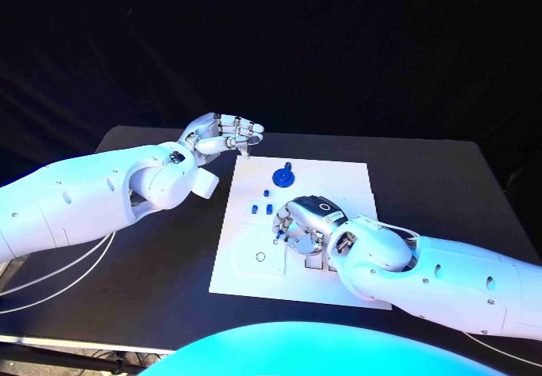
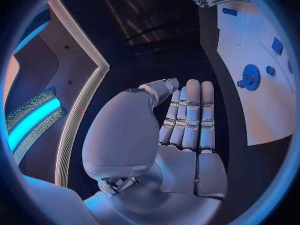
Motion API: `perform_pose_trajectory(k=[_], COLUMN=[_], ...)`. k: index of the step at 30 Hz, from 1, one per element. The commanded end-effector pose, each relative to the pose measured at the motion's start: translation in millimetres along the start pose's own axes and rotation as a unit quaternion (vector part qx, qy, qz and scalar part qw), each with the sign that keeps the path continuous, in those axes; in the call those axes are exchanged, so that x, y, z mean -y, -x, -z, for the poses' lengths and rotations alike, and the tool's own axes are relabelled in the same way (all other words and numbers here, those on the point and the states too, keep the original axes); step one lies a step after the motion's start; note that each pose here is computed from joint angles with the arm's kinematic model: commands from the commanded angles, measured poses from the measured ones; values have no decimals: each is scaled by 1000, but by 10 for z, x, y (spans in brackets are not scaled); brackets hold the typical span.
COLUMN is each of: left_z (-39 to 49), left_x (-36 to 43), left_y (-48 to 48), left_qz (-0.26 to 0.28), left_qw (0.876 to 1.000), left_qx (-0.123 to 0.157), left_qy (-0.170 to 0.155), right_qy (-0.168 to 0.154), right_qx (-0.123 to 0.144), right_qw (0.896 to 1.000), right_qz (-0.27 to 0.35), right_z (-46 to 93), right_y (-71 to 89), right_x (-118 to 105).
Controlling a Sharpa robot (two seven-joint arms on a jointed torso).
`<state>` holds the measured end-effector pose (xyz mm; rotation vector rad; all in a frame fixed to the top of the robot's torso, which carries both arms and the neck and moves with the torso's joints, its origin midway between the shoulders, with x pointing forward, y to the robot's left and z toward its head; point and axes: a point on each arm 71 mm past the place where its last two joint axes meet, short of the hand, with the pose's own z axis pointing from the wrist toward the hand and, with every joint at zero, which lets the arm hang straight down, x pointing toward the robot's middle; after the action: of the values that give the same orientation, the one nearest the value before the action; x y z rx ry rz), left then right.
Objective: Assemble the parts on the task board
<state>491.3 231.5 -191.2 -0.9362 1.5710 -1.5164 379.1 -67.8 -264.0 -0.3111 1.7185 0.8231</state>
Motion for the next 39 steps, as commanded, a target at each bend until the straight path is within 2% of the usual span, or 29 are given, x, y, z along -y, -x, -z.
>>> perform_pose_trajectory(k=[1, 22, 33, 39], left_z=[-7, -2, 2, 3], left_x=[14, 11, 9, 8], left_y=[-27, -19, -16, -12], left_qz=[6, 6, 7, 6], left_qw=[1000, 1000, 1000, 1000], left_qx=[-7, -8, -8, -8], left_qy=[-4, -2, 0, 1], right_qy=[5, 2, 7, 13], right_qx=[-15, -21, -50, -57], right_qw=[1000, 999, 998, 998], right_qz=[16, 28, 40, 37], right_z=[-1, -42, -52, -44], right_y=[-47, -126, -186, -198], right_x=[-16, -39, -65, -75])
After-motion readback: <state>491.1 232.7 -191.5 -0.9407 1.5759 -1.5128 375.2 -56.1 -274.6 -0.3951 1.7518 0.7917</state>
